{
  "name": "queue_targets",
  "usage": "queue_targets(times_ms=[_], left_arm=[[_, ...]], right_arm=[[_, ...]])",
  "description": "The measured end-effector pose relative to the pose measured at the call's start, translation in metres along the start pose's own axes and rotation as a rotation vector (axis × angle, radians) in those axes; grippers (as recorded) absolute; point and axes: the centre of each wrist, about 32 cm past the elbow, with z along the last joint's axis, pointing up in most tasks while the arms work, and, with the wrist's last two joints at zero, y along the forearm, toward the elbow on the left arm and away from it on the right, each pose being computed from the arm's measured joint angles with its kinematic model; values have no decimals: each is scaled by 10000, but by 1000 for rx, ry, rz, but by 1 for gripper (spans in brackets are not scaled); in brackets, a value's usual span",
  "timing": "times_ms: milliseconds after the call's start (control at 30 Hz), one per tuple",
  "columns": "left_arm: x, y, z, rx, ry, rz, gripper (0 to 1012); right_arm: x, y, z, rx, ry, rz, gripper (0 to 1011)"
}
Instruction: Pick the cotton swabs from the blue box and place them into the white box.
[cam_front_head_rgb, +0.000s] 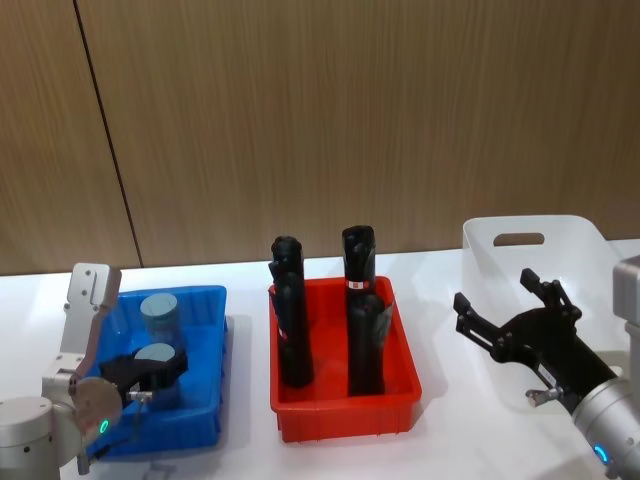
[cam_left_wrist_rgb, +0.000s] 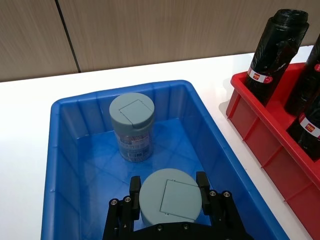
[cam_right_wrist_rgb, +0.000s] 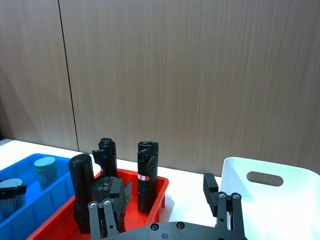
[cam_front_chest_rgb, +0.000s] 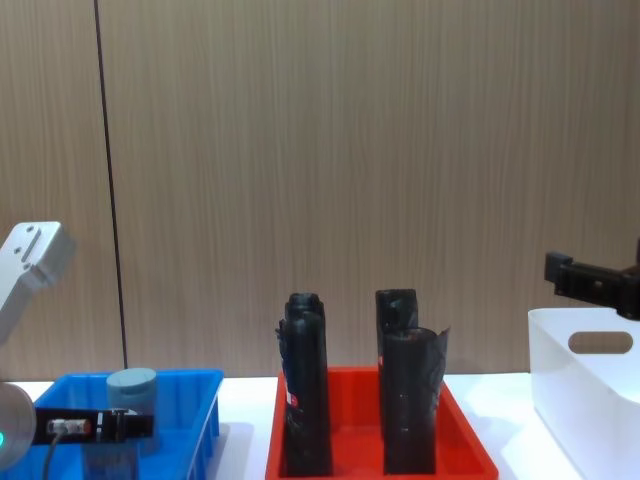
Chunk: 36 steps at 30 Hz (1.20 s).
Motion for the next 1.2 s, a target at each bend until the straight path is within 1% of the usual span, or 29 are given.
queue_targets(times_ms=[133,333,433,533,567,633,667,767,800,833,900,967,1000,1033,1067,1167,1200], left_arm=[[1,-6,-6,-4,-2,-2,671],[-5,-5,-20,-31,-12,0,671],[-19,11,-31,-64,-27,8,671],[-27,26,-33,-85,-40,12,671],[-32,38,-30,-100,-49,15,671],[-39,55,-24,-116,-61,16,671],[-44,70,-18,-135,-74,18,671],[-52,99,-6,-160,-94,17,671],[-57,121,5,-180,-110,16,671],[-59,132,11,-190,-118,15,671],[-63,164,33,-216,-141,5,671],[-64,184,48,-232,-155,-2,671],[-64,208,66,-251,-172,-13,671],[-64,218,73,-258,-179,-17,671],[-65,239,91,-273,-194,-29,671],[-63,272,116,-294,-216,-49,671],[-62,292,132,-307,-228,-62,671]], right_arm=[[0,0,0,0,0,0,1002],[0,0,0,0,0,0,1002],[0,0,0,0,0,0,1002],[0,0,0,0,0,0,1002],[0,0,0,0,0,0,1002],[0,0,0,0,0,0,1002],[0,0,0,0,0,0,1002],[0,0,0,0,0,0,1002],[0,0,0,0,0,0,1002],[0,0,0,0,0,0,1002],[0,0,0,0,0,0,1002],[0,0,0,0,0,0,1002],[0,0,0,0,0,0,1002],[0,0,0,0,0,0,1002],[0,0,0,0,0,0,1002],[0,0,0,0,0,0,1002],[0,0,0,0,0,0,1002]])
